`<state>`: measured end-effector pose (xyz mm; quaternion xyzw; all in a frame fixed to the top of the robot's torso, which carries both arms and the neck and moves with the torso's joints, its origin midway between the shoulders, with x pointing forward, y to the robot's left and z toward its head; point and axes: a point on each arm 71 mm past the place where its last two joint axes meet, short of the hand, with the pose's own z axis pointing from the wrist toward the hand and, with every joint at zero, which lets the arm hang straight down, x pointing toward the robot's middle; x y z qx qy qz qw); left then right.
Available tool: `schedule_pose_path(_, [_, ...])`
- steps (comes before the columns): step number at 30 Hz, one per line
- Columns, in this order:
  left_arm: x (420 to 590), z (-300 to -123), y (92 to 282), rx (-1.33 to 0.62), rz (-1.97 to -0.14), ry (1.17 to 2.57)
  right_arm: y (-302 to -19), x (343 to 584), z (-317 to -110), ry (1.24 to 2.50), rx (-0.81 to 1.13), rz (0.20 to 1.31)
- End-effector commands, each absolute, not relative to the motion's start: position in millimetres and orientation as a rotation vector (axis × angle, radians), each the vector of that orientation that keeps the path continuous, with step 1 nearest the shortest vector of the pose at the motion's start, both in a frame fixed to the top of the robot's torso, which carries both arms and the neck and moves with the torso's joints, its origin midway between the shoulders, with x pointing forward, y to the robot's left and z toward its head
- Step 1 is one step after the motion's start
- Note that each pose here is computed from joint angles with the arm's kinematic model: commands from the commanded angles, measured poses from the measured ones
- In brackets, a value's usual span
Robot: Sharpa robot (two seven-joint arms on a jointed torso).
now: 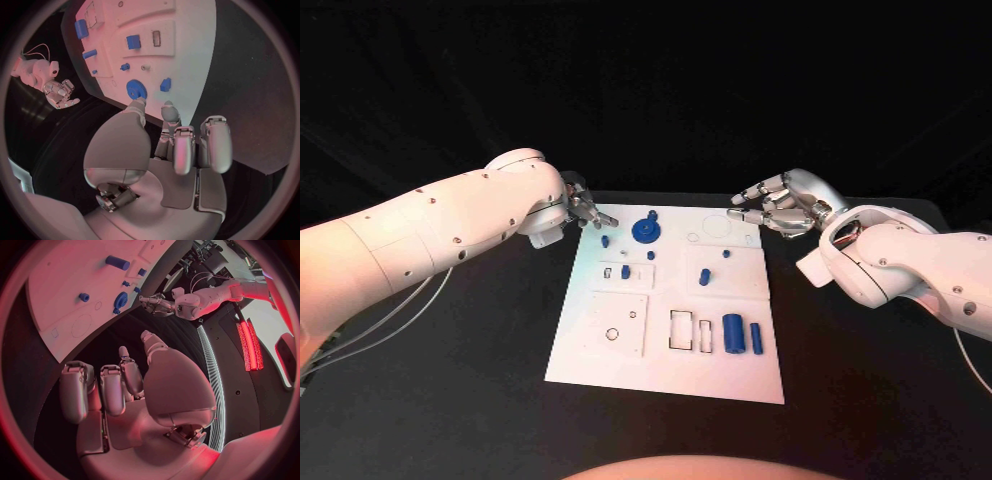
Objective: Assemble the parts on the task board
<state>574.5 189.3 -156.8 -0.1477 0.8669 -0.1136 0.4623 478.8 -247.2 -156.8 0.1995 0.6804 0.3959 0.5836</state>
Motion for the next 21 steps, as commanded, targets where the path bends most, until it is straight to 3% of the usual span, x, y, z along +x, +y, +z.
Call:
schedule_pose_path(1, [575.2,-158.4,190.0,-0.320,-0.229,2.153,-245.7,478.3,-156.6,1.588,0.456,0.934])
schedule_pose_path(21, [575.2,-163.4,190.0,-0.283,-0.190,2.209,-244.5,478.5,-156.7,1.590,0.453,0.937])
